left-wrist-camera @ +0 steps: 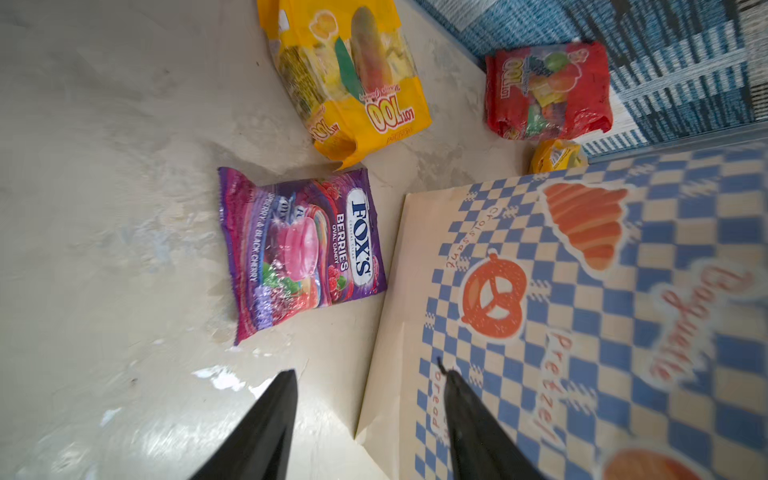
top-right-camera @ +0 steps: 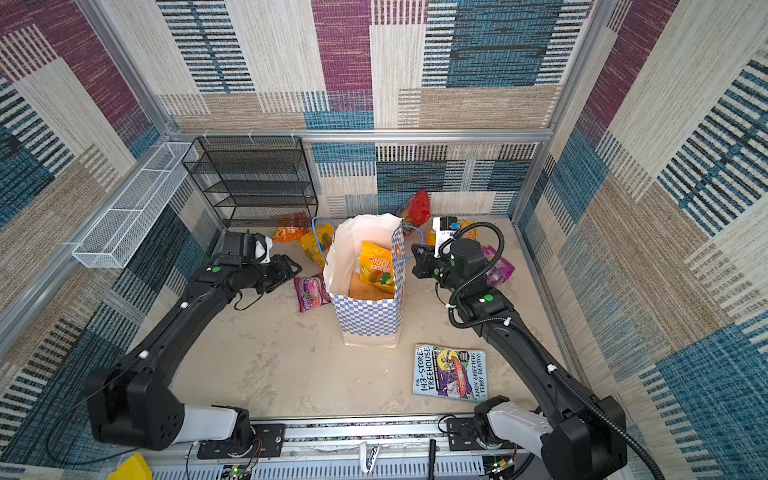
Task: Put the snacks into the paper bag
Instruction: 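Withdraw left gripper and move it to the second yellow LOT100 bag, then grasp the second yellow LOT100 bag with left gripper, then lift the second yellow bag and carry it over the checkered bag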
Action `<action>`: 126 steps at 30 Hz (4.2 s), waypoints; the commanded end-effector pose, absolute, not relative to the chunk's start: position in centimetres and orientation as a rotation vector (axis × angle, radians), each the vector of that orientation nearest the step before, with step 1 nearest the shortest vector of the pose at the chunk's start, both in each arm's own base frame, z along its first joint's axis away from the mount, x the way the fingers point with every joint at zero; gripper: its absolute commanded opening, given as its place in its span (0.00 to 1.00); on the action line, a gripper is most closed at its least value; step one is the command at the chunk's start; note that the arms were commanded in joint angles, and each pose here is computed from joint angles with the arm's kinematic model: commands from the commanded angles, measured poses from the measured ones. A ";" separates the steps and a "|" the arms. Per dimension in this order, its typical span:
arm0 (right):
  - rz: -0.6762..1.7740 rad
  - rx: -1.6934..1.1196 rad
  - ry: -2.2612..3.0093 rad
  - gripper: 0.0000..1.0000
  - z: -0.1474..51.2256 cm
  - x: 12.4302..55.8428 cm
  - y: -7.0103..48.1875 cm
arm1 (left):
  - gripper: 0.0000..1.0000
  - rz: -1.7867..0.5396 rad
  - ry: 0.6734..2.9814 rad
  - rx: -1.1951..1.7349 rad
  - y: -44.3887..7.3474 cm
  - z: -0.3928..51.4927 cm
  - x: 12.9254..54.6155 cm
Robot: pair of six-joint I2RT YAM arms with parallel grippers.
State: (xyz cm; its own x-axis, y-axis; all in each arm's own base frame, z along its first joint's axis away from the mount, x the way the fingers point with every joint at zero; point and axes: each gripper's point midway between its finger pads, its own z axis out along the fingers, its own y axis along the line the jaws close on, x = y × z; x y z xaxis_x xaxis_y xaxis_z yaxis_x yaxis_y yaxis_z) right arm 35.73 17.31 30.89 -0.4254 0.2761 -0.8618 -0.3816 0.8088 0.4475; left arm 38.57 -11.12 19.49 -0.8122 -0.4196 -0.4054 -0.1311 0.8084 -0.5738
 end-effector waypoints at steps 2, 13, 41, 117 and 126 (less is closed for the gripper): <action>0.717 -0.078 1.856 0.00 31.1 36.2 17.2 | 0.61 -0.854 2.441 -0.362 -13.1 18.3 42.9; 0.722 -0.085 1.875 0.00 30.3 36.5 17.5 | 0.69 -0.970 2.514 -0.341 -15.8 11.3 49.7; 0.772 -0.134 1.845 0.00 31.0 35.9 18.3 | 0.15 -1.063 2.504 -0.473 -16.9 7.7 53.9; 0.847 -0.190 1.747 0.00 33.6 33.8 18.7 | 0.00 -1.264 1.699 0.168 -31.1 55.6 26.9; 0.827 -0.175 1.712 0.00 34.8 33.2 18.0 | 0.00 -1.096 1.803 0.116 -32.8 49.5 30.2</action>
State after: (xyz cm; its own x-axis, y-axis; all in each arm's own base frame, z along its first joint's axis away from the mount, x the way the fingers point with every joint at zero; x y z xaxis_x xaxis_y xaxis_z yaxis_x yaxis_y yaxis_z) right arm 33.20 18.38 33.90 -0.3572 0.2836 -0.8899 -0.5203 0.7308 0.4418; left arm 28.75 -33.20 47.91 -0.6226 -0.3243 -0.7122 0.4810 0.5592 -0.6752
